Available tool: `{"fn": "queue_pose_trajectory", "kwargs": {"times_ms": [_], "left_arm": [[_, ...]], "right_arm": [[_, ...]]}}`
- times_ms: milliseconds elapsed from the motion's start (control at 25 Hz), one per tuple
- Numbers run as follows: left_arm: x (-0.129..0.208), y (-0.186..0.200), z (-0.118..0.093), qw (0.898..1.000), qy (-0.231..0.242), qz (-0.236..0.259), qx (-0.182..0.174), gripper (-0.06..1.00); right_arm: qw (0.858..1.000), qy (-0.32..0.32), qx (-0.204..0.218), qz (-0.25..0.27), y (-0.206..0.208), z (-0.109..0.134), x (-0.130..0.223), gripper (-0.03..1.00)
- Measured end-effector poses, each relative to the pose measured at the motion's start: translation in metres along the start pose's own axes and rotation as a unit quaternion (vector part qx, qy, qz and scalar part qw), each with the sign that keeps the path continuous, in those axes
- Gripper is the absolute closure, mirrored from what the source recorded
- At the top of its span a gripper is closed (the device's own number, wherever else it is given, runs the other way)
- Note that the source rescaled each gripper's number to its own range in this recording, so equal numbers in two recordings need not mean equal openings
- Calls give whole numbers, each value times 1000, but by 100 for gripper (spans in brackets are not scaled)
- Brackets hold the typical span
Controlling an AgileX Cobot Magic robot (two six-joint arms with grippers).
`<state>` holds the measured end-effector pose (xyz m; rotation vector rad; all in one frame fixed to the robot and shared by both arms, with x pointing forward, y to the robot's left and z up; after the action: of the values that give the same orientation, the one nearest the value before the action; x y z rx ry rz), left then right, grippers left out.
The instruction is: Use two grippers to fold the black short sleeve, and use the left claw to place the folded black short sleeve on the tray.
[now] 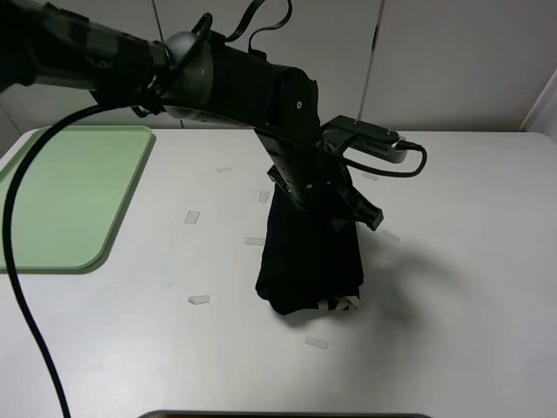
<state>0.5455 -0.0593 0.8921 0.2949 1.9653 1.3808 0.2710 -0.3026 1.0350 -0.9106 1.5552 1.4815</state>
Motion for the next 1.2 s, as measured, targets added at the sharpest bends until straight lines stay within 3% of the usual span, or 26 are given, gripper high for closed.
{"fn": "queue_pose_trajectory", "kwargs": {"times_ms": [120,200,240,400,480,840,1000,1200], "left_arm": [[-5,-4,-2,1000,14,-24,9,87],[-9,-4,-3,999,20,-37,12,77],[-10,-4,-3,999,22,-42,13,70],[-13,-4,-3,998,22,-52,13,14],[-14,-3,-3,998,22,-56,13,2],[-29,12,-10,998,16,-59,22,-5],[-31,26,-12,999,10,-19,26,-5],[-17,29,0,999,-8,47,2,-5]], "right_arm": [[1000,0,0,0,0,0,0,-3],[1000,0,0,0,0,0,0,-3],[1000,0,0,0,0,0,0,-3],[1000,0,0,0,0,0,0,-3],[1000,0,0,0,0,0,0,-3],[1000,0,0,0,0,0,0,-3],[1000,0,0,0,0,0,0,-3],[1000,0,0,0,0,0,0,-3]]}}
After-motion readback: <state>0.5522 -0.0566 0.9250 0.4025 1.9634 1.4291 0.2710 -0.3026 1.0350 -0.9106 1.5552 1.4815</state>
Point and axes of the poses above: a point on each arm's last joint axis where the gripper is mounted, y pointing back along that axis away from the gripper, z along the wrist's bending axis when the last joint is at zero, x = y × z, the point moved 4 cm from there along -y, pointing out along that axis toward the gripper, and after that the axes turned 1 degree about y, right-handed, at the moved point
